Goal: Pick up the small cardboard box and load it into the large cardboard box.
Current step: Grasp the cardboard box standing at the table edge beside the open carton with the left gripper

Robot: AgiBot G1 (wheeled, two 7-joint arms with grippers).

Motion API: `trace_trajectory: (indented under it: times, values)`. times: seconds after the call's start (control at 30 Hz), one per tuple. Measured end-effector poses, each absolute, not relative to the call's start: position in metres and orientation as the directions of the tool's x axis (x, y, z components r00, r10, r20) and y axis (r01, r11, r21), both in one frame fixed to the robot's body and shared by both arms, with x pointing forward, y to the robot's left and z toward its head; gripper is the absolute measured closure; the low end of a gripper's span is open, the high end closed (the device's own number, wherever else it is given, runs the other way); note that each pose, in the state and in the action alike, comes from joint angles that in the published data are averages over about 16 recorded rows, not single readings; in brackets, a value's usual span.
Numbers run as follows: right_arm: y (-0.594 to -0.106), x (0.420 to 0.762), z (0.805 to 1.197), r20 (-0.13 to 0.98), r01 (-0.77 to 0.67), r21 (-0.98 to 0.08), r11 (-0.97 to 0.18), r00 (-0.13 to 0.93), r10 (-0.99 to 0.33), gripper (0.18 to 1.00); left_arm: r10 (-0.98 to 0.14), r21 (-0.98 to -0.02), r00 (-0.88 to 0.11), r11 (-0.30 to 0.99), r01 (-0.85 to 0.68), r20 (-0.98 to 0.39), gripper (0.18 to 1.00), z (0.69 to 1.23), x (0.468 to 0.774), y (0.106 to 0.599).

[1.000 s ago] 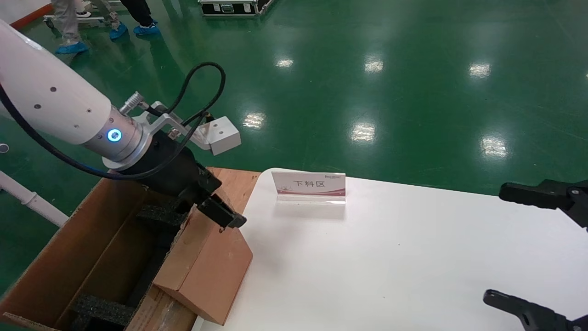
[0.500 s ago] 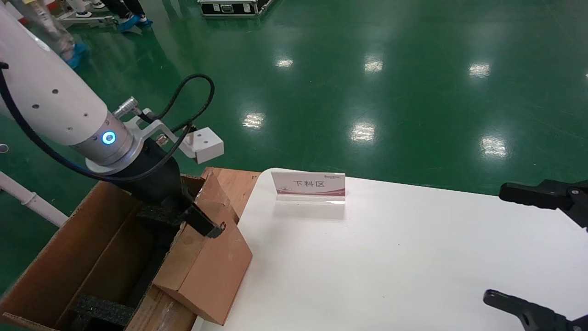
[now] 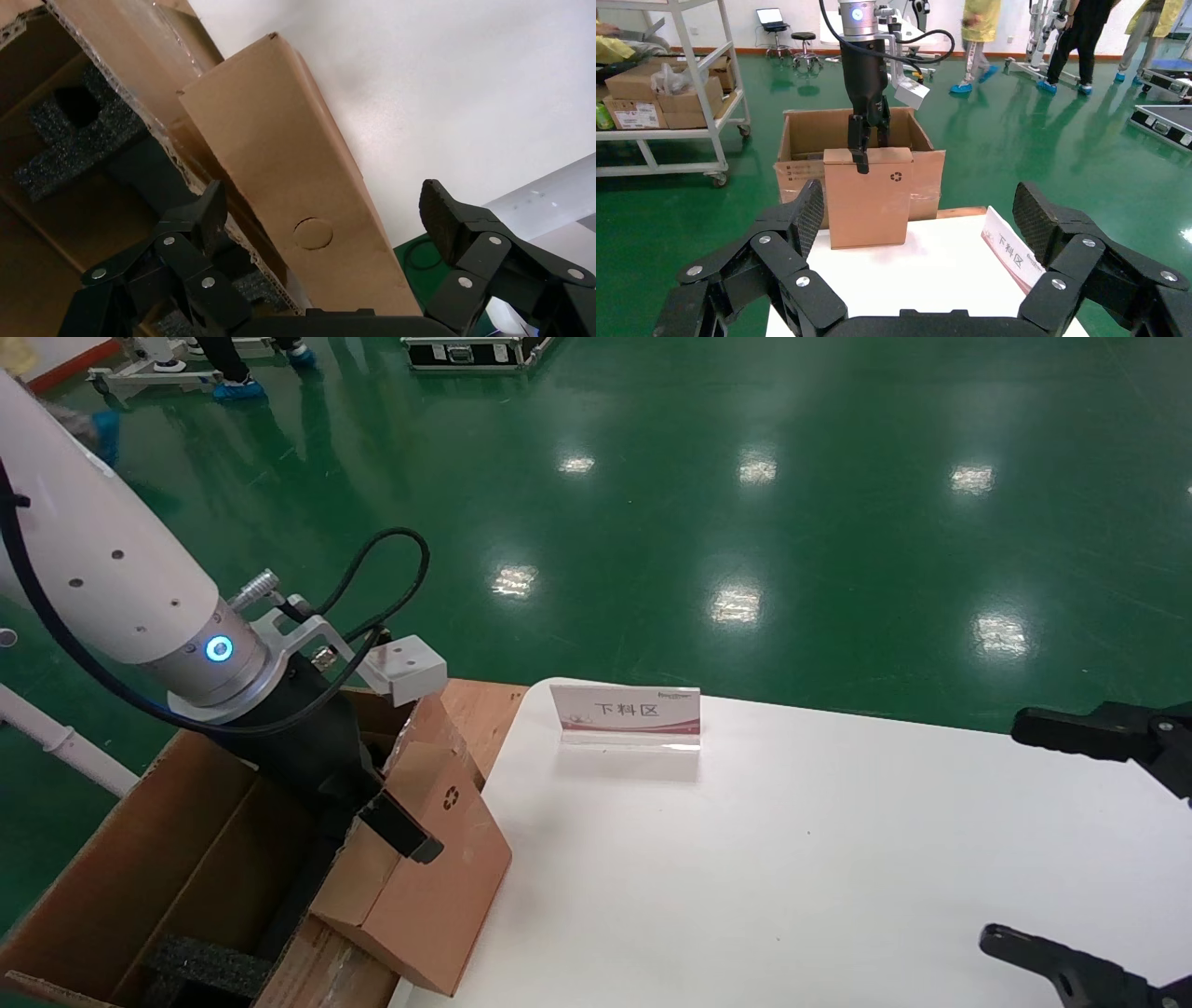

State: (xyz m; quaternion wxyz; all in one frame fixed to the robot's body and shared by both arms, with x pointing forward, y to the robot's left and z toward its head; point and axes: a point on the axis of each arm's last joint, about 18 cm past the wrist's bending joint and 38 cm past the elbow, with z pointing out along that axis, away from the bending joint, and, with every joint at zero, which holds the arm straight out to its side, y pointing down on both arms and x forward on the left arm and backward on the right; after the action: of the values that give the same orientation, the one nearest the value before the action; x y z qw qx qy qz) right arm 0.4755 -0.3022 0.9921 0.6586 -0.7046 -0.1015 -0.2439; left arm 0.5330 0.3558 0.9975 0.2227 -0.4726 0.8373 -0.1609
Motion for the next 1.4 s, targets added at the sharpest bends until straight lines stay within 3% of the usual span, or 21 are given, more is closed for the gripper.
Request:
trace_trajectory:
  times: [1.03,1.4]
  values:
    - [-0.302,0.476,0.992,0.477,0.464,-0.879,-0.111,0.860,-0.179,0.189,-0.872,-0.437,-0.448,0.487,-0.757,-0.197,0.196,0.982,0.531,0.356]
    - [-0.302,0.476,0.992,0.477,0.464,-0.879,-0.111,0.860,-0.179,0.289,-0.872,-0.436,-0.448,0.488,-0.756,-0.200,0.277,0.983,0.531,0.356]
